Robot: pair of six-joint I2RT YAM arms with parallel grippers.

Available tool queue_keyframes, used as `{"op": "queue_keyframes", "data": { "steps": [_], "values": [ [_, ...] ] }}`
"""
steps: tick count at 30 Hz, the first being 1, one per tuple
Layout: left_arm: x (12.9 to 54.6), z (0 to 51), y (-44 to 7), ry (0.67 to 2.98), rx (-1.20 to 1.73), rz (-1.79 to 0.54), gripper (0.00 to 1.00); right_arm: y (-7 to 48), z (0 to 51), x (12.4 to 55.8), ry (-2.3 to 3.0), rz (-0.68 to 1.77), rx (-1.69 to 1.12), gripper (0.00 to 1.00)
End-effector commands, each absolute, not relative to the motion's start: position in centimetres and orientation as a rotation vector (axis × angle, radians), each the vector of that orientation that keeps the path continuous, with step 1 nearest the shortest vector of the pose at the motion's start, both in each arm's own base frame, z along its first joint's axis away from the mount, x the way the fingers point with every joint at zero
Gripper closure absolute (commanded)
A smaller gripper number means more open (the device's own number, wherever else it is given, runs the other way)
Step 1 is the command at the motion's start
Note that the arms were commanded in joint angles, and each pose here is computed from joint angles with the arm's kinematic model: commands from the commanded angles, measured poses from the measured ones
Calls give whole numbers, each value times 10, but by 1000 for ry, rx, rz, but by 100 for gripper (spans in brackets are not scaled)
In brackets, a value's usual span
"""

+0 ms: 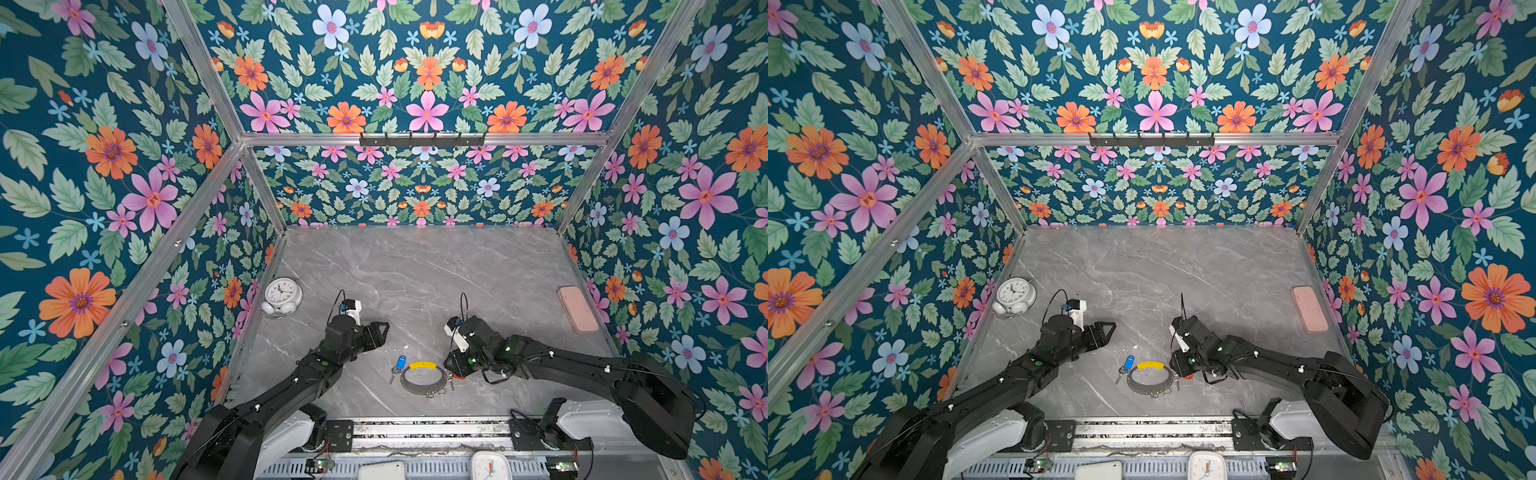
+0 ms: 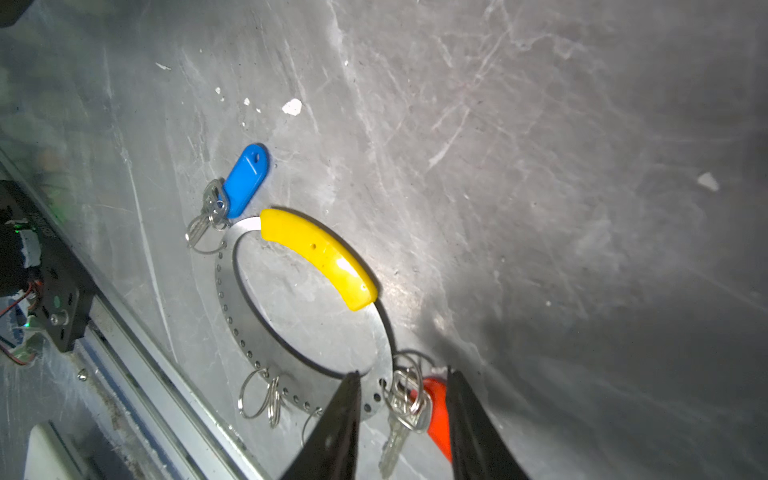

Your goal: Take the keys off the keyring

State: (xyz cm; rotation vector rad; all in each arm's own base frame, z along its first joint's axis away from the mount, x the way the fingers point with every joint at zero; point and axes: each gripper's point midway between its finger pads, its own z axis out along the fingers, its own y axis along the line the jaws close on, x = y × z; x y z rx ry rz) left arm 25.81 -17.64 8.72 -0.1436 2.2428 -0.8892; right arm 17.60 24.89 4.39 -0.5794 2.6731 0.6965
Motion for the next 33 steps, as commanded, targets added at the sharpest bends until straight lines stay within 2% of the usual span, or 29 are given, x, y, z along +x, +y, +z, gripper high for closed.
{"op": "queue_keyframes", "data": {
  "steps": [1,9,25,33],
  "values": [
    [259,95,-185,2217,-110,-936,27,253,43,174,2668,716,-611,67],
    [256,95,-192,2221,-85,-972,27,248,38,174,2687,682,-614,73],
    [253,87,-204,2250,-55,-1019,28,247,24,165,2729,672,-651,74],
    [251,89,-211,2250,-30,-1038,28,248,24,164,2719,663,-671,87]
  ]
}}
